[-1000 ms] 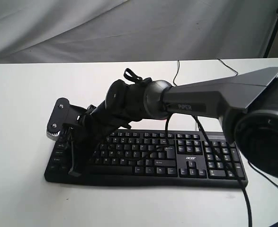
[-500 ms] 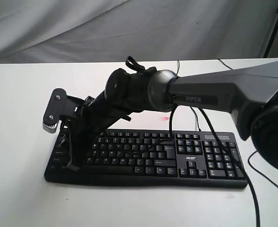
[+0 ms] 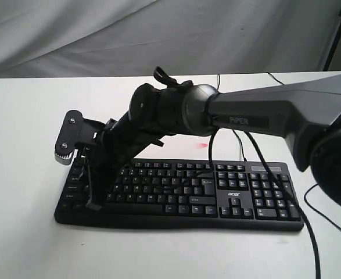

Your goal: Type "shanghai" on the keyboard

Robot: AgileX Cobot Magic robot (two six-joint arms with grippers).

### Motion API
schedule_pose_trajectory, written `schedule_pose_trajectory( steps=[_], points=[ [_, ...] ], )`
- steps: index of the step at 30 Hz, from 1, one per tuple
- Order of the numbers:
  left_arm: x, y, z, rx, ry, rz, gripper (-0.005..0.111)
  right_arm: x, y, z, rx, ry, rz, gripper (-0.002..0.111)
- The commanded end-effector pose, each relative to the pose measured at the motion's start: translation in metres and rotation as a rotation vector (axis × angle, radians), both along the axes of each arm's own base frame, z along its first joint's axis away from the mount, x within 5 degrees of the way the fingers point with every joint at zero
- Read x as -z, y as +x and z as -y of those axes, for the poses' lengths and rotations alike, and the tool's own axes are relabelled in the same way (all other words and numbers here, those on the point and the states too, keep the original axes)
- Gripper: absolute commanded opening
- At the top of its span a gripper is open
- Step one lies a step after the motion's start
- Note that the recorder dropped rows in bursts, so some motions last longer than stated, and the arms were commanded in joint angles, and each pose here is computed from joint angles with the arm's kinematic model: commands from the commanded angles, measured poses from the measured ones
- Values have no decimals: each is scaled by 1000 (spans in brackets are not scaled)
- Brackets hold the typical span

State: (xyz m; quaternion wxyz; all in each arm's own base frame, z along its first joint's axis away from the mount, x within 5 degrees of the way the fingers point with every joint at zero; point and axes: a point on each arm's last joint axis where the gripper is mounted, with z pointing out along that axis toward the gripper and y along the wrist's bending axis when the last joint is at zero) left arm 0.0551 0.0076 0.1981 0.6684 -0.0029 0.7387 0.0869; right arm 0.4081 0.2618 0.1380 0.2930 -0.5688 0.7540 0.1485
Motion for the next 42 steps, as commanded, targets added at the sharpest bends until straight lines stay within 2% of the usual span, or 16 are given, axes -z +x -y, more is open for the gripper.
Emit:
schedule_pose_trajectory(
  steps=[1, 10, 18, 28, 32, 42],
  points=[
    [2, 0, 0, 4, -4, -4, 1, -12, 2, 11, -3, -3, -19, 0],
    [2, 0, 0, 4, -4, -4, 1, -15, 3, 31, -9, -9, -91, 0],
    [2, 0, 0, 4, -4, -4, 1, -21, -17, 47, 7, -50, -47, 0],
    [2, 0, 0, 4, -4, -4, 1, -9, -40, 90, 47, -56, -73, 0],
    [2, 0, 0, 4, -4, -4, 1, -11, -42, 88, 50, 42, -74, 0],
    [2, 0, 0, 4, -4, -4, 1, -10, -43, 88, 46, 44, -83, 0]
  ],
)
